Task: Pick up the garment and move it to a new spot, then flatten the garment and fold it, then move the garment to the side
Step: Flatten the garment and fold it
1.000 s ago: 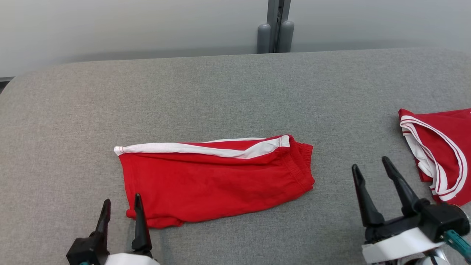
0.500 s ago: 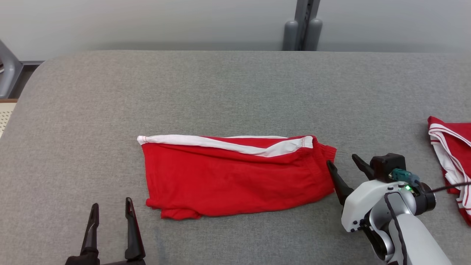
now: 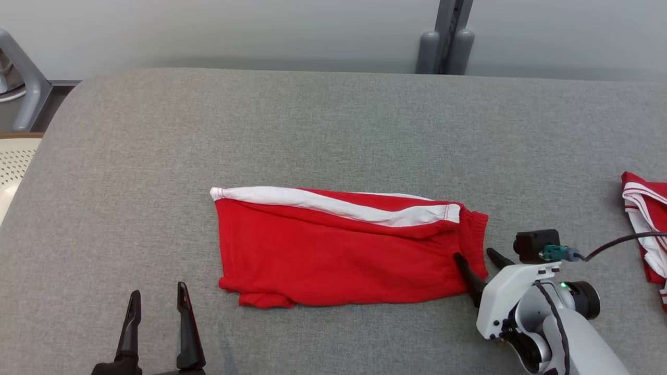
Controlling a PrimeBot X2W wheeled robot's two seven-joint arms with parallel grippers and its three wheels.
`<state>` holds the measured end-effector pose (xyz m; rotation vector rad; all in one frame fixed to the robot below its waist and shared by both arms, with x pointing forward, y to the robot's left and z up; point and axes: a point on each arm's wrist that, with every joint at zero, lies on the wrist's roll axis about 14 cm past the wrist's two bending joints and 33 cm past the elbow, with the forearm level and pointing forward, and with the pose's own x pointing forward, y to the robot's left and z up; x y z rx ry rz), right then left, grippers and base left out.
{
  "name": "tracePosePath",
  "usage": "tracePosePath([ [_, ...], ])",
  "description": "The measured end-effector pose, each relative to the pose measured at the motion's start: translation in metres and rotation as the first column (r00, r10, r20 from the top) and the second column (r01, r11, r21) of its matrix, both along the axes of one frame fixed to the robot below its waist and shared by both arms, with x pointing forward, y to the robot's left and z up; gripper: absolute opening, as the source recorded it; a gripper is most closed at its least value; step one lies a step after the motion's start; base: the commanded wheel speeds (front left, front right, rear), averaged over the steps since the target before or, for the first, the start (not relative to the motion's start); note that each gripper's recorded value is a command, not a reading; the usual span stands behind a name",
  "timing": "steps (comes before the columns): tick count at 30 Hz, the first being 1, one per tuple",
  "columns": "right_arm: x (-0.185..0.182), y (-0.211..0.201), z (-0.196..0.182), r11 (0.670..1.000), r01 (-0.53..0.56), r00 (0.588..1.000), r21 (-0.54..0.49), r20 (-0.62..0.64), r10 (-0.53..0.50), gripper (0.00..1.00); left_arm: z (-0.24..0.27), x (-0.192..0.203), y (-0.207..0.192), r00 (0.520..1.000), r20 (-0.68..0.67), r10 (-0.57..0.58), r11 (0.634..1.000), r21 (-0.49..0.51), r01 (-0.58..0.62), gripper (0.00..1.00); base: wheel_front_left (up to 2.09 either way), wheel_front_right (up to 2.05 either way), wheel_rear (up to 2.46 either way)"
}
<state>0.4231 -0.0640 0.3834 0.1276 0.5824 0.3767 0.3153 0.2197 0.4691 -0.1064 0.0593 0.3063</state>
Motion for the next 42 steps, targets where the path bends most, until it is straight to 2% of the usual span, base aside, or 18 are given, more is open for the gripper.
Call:
tracePosePath([
  [4,-0.002,0.002,-0.007,0.999,0.014,0.999,0.036,-0.048,-0.012,1.00,-0.001,0.000,-0.002,1.000,-0.004,-0.001,1.000,-0.009,0.001,1.00,0.00,0.00,0.00],
  [7,-0.002,0.009,-0.008,0.996,0.021,0.997,0.091,-0.079,-0.013,1.00,-0.002,0.002,-0.003,1.000,-0.006,-0.005,1.000,-0.014,0.005,1.00,0.00,0.00,0.00],
  [8,-0.002,0.015,-0.007,0.990,0.031,0.995,0.140,-0.099,-0.017,1.00,-0.003,0.003,-0.005,1.000,-0.006,-0.012,1.000,-0.018,0.012,1.00,0.00,0.00,0.00],
  [9,-0.002,0.018,-0.006,0.986,0.036,0.994,0.166,-0.109,-0.018,0.31,-0.003,0.004,-0.006,1.000,-0.005,-0.015,1.000,-0.021,0.015,1.00,0.00,0.00,0.00],
  [10,-0.002,0.021,-0.005,0.980,0.046,0.993,0.193,-0.118,-0.023,0.00,-0.002,0.005,-0.007,1.000,-0.003,-0.020,1.000,-0.022,0.020,1.00,0.00,0.00,0.00],
  [15,-0.003,0.027,-0.001,0.944,0.108,0.984,0.312,-0.172,-0.055,0.00,-0.005,0.009,-0.012,0.999,-0.009,-0.040,0.999,-0.030,0.040,1.00,0.00,0.00,0.00],
  [19,-0.001,0.012,0.001,0.922,0.165,0.973,0.351,-0.212,-0.094,0.00,-0.007,0.012,-0.017,0.998,-0.011,-0.060,0.998,-0.035,0.059,1.00,0.00,0.00,0.00],
  [21,0.004,-0.017,0.001,0.918,0.210,0.966,0.337,-0.217,-0.141,0.00,-0.007,0.012,-0.018,0.998,-0.010,-0.063,0.997,-0.035,0.063,1.00,0.00,0.00,0.00],
  [26,0.011,-0.129,0.004,0.910,0.353,0.930,0.218,-0.189,-0.315,0.00,-0.006,0.012,-0.017,0.998,-0.006,-0.062,0.997,-0.035,0.062,1.00,0.00,0.00,0.00],
  [30,0.019,-0.169,0.029,0.896,0.385,0.922,0.220,-0.135,-0.363,0.00,-0.008,0.011,-0.017,0.998,-0.013,-0.058,0.997,-0.047,0.057,1.00,0.00,0.00,0.00],
  [32,0.023,-0.168,0.047,0.896,0.361,0.933,0.258,-0.104,-0.346,0.00,-0.010,0.011,-0.018,0.998,-0.018,-0.059,0.997,-0.056,0.058,1.00,0.00,0.00,0.00],
  [35,0.024,-0.144,0.074,0.906,0.269,0.963,0.328,-0.060,-0.265,0.00,-0.012,0.012,-0.022,0.997,-0.022,-0.068,0.995,-0.068,0.067,1.00,0.00,0.00,0.00],
  [39,0.006,-0.080,0.086,0.927,0.089,0.996,0.364,-0.054,-0.075,0.00,-0.017,0.014,-0.029,0.995,-0.036,-0.089,0.993,-0.081,0.086,1.00,0.00,0.00,0.00],
  [42,-0.007,-0.022,0.090,0.907,-0.023,0.997,0.420,-0.058,0.053,0.00,-0.020,0.015,-0.031,0.994,-0.045,-0.100,0.992,-0.084,0.096,1.00,0.00,0.00,0.00],
])
